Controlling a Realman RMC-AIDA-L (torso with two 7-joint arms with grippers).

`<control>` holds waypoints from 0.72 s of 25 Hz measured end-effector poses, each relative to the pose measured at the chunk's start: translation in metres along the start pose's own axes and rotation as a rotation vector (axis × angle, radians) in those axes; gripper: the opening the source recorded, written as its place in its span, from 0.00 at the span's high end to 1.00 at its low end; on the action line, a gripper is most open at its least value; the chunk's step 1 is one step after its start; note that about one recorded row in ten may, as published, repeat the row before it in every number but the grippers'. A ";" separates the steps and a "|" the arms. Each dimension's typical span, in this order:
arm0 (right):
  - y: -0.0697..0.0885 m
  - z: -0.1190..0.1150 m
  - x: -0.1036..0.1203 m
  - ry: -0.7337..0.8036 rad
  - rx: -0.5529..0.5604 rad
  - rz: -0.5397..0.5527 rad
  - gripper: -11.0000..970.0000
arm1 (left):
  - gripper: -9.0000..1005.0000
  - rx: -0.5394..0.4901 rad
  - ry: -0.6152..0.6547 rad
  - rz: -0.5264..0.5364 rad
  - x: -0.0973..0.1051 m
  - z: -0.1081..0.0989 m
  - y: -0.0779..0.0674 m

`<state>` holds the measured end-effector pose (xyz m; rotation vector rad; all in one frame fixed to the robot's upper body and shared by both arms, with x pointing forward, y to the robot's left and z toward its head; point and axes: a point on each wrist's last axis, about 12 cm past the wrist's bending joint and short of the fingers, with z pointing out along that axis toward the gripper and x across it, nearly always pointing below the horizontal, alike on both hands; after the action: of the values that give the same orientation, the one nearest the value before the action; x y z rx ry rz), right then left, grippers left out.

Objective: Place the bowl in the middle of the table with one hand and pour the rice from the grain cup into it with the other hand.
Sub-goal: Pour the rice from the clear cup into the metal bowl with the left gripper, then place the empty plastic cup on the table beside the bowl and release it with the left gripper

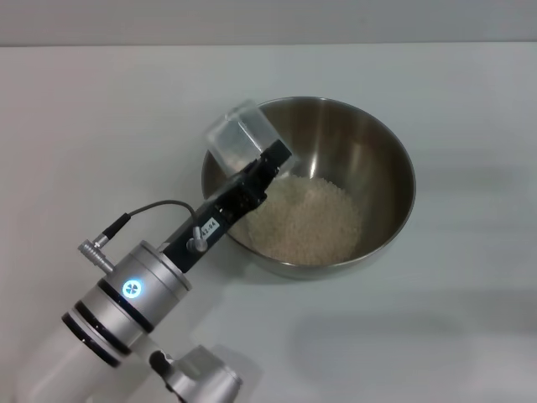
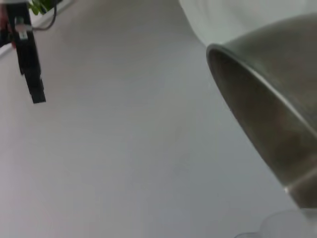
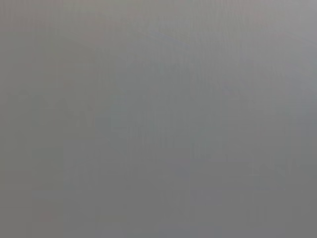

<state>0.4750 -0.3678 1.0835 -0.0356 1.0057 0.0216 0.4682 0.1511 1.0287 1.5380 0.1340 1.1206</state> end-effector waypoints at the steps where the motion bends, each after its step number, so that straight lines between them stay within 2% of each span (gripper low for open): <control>1: 0.000 0.000 0.000 -0.002 0.000 0.000 0.58 | 0.97 0.000 0.010 -0.003 0.002 0.001 0.000; 5: 0.000 0.000 -0.001 -0.004 -0.001 0.004 0.58 | 0.96 0.001 -0.058 0.011 -0.010 -0.004 0.000; 11: 0.000 0.000 -0.001 -0.007 -0.003 0.011 0.58 | 0.96 -0.001 0.025 -0.020 0.004 0.002 0.000; 13: 0.000 0.000 -0.001 -0.007 -0.002 0.010 0.58 | 0.97 -0.005 0.050 -0.086 0.006 0.003 0.002; 18: 0.000 0.000 0.000 -0.002 -0.001 0.011 0.58 | 0.97 -0.043 0.202 -0.442 0.018 0.011 0.013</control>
<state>0.4747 -0.3679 1.0837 -0.0306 1.0035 0.0323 0.4797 0.1507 1.0506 1.2721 0.5559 0.9114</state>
